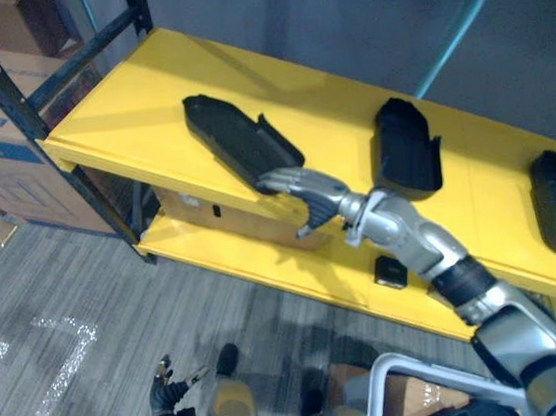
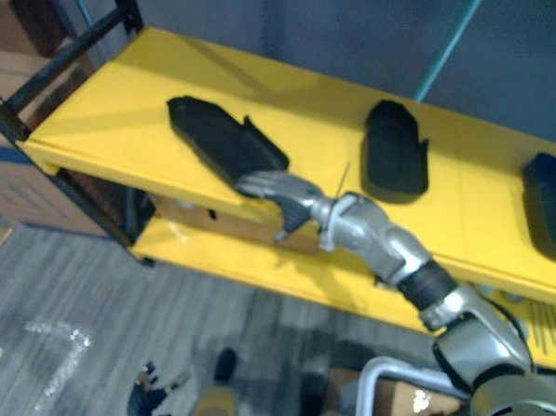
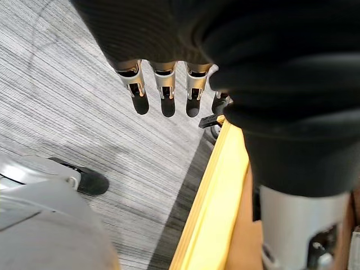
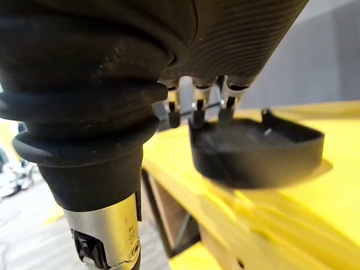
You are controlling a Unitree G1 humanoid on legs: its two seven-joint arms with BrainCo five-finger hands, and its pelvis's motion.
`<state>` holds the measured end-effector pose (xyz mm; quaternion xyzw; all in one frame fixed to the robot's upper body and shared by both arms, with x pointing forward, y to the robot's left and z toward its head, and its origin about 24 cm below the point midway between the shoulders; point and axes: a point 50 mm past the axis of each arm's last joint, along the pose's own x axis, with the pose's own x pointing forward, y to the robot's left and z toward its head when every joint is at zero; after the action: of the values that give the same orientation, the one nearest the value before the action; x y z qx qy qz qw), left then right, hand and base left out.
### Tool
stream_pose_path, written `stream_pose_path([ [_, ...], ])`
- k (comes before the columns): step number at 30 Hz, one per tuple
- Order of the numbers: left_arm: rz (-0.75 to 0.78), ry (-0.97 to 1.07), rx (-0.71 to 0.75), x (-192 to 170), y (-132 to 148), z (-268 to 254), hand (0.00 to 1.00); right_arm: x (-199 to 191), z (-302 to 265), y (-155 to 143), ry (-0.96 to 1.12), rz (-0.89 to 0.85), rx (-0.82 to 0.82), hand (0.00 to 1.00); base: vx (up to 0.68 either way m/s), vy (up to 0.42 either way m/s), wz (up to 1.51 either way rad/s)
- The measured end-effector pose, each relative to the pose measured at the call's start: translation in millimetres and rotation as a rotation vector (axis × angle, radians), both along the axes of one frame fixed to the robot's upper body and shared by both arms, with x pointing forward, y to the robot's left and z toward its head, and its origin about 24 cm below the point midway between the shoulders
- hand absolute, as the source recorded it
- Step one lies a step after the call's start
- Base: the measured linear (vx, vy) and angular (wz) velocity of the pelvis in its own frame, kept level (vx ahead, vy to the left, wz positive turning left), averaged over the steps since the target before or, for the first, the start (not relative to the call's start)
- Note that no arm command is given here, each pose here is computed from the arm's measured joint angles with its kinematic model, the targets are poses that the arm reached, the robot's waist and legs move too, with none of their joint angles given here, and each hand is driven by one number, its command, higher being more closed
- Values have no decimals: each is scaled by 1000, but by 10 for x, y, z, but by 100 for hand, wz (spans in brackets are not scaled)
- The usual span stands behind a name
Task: Walk over and take plastic housings, then place them on the shelf
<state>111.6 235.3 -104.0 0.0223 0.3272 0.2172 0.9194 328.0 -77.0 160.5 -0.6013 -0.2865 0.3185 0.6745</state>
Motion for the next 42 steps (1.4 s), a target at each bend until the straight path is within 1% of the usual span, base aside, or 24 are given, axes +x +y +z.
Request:
stream_pose_path([
  [4,0,17,2,-19,17,-21,0,7,-2,-7,-11,-10,4,0,-3,-2,1],
  [12,-13,20,-12,-25,6,-33,0,97,-2,-103,-165,-105,64,0,-3,-8,4],
  [17,-11,15,-24,-6,-27,-39,0,163,87,-199,-264,-186,159,0,11,-10,14],
  [20,-8,19,-29,-13,-31,-48,0,179,133,-215,-278,-207,197,0,9,-25,4],
  [27,-4,18,-32,-8,-33,-48,0,254,-10,-249,-177,-269,142,0,-9,-11,3],
  [32,2,16,-36,-8,-36,-48,0,318,-164,-296,-42,-298,98,0,-26,-9,6],
  [38,3,1,-35,20,-36,-22,0,380,-154,-310,-9,-305,69,0,-4,-19,6],
  [39,1,-10,-34,39,-38,-5,0,407,-131,-318,-6,-313,73,100,14,-21,13],
  [42,-3,-27,-34,71,-42,24,0,456,-70,-326,-4,-330,87,100,22,-32,11],
])
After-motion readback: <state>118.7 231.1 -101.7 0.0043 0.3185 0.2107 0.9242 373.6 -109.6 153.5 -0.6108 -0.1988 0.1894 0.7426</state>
